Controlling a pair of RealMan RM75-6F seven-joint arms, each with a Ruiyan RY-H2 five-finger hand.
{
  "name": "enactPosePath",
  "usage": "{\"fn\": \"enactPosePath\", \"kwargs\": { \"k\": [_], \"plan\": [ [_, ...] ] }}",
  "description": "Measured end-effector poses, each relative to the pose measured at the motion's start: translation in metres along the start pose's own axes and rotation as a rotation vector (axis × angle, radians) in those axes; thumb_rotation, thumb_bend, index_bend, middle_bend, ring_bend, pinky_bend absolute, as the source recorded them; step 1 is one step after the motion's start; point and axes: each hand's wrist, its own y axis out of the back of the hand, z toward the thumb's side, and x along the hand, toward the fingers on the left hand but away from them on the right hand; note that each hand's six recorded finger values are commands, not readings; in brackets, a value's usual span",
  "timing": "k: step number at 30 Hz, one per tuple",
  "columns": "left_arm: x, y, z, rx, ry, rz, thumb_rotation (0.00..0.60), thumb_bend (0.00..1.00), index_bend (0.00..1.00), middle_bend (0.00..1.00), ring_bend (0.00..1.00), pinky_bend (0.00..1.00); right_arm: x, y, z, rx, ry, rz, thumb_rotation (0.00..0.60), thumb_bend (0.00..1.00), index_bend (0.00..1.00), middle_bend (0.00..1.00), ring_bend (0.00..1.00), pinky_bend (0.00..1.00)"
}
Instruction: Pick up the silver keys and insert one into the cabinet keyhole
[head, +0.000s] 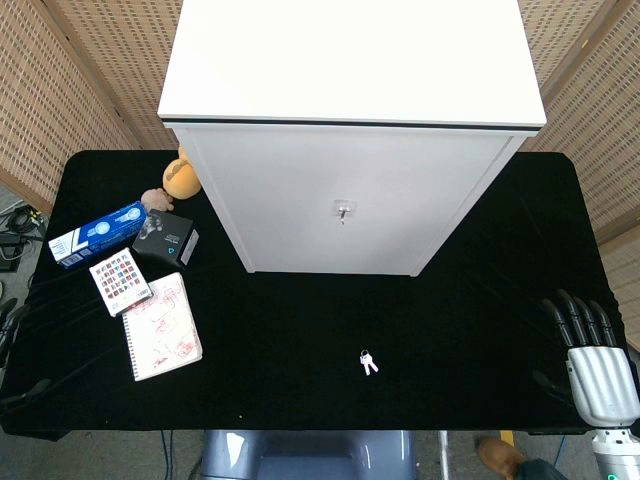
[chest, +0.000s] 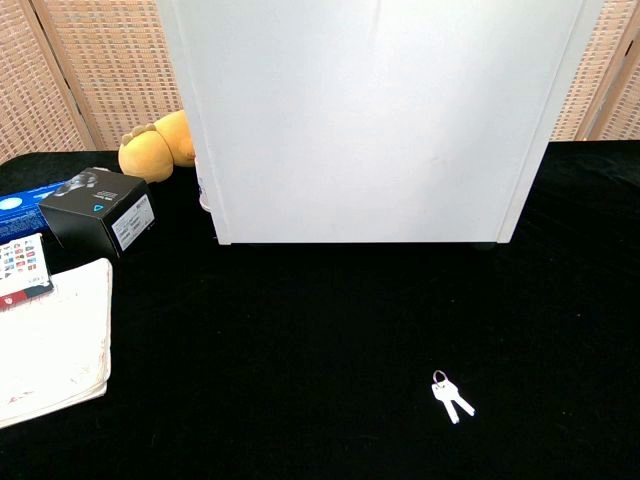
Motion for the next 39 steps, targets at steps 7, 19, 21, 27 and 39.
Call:
{"fn": "enactPosePath", "kwargs": {
  "k": [7, 19, 21, 27, 39],
  "plan": [
    [0.0, 0.001, -0.001, -0.005, 0.001, -0.003, 0.6, 0.0, 0.0, 0.0, 0.0, 0.0, 0.0, -0.002, 0.0, 0.001, 0.0, 0.009, 0.6, 0.0, 0.0, 0.0, 0.0, 0.0],
    [0.007, -0.001, -0.001, -0.005, 0.01, -0.005, 0.6, 0.0, 0.0, 0.0, 0.0, 0.0, -0.026, -0.036, 0.04, 0.084, 0.239, 0.081, 0.6, 0.17, 0.27, 0.77, 0.79, 1.0],
    [0.01, -0.002, -0.002, -0.003, 0.018, -0.01, 0.6, 0.0, 0.0, 0.0, 0.0, 0.0, -0.038, -0.052, 0.057, 0.109, 0.336, 0.133, 0.6, 0.23, 0.29, 0.81, 0.83, 1.0],
    [0.018, -0.005, -0.008, -0.001, 0.05, -0.022, 0.6, 0.0, 0.0, 0.0, 0.0, 0.0, -0.069, -0.093, 0.114, 0.145, 0.588, 0.292, 0.6, 0.34, 0.36, 0.87, 0.9, 1.0],
    [0.033, -0.014, -0.016, 0.01, 0.096, -0.055, 0.6, 0.0, 0.0, 0.0, 0.0, 0.0, -0.093, -0.14, 0.225, 0.148, 0.839, 0.391, 0.6, 0.45, 0.44, 0.88, 0.9, 1.0]
  ]
}}
